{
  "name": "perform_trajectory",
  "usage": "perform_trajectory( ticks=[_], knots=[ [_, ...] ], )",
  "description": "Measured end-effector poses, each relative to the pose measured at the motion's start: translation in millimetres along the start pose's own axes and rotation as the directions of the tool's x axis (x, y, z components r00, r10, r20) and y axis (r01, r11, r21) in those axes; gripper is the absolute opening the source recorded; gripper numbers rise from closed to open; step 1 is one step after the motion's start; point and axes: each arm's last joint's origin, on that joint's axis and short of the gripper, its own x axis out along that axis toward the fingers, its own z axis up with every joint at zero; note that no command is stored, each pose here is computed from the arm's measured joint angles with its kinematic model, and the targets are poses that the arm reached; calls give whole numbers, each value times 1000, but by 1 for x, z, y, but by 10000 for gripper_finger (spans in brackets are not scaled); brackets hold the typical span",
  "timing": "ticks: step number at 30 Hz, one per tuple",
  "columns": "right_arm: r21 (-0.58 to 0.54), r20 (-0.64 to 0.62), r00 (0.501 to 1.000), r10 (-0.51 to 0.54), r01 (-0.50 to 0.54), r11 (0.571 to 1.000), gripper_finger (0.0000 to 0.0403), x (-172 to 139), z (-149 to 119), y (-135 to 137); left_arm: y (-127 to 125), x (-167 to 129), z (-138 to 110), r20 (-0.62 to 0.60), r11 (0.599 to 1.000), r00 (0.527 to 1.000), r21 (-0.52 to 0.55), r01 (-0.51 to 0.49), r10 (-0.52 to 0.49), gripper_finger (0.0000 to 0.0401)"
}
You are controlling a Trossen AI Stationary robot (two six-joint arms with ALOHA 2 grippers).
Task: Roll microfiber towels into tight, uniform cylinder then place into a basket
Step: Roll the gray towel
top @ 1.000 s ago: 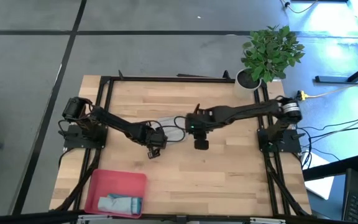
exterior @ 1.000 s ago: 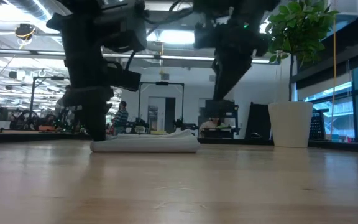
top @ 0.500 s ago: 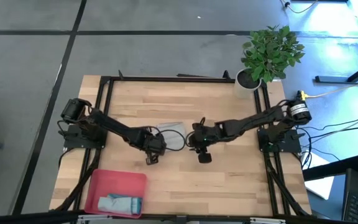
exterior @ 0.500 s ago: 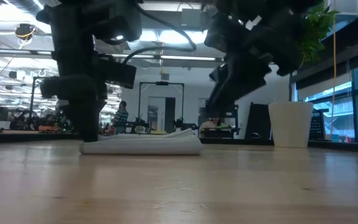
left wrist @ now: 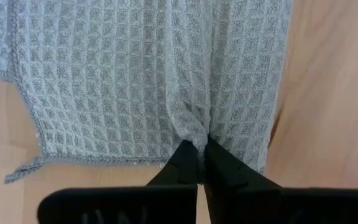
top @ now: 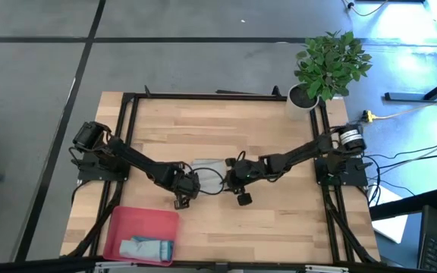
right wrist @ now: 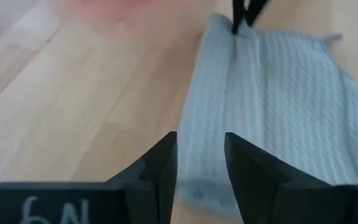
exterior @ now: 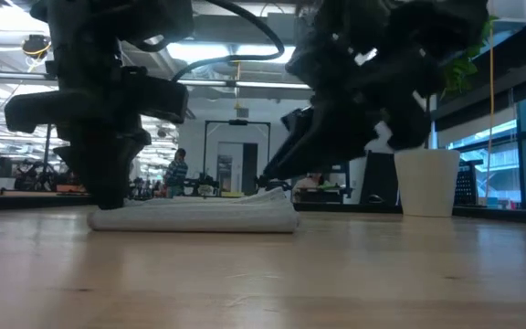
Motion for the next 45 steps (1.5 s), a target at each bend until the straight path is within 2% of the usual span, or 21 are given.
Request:
perform_trajectory(
  ticks=[8, 20, 25, 35, 45],
  knots=[
    [5, -27, 1000, -9, 9, 1000, 134, 29, -25, -5, 0, 0, 0, 2, 1000, 1000, 0, -2, 2, 1],
    [37, -24, 1000, -14, 14, 999, 134, 34, -29, -9, 0, 1, 0, 24, 999, 999, -6, -37, 37, 7],
    [37, -24, 1000, -15, 16, 999, 134, 34, -29, -9, 1, 1, 1, 40, 998, 997, -22, -63, 64, 25],
    [37, -26, 1000, -16, 17, 999, 134, 34, -29, -9, 4, 1, 2, 53, 995, 994, -26, -96, 97, 91],
    [37, -27, 999, -16, 17, 999, 134, 34, -30, -9, 6, -22, 10, 108, 994, 988, -10, -112, 113, 91]
  ],
)
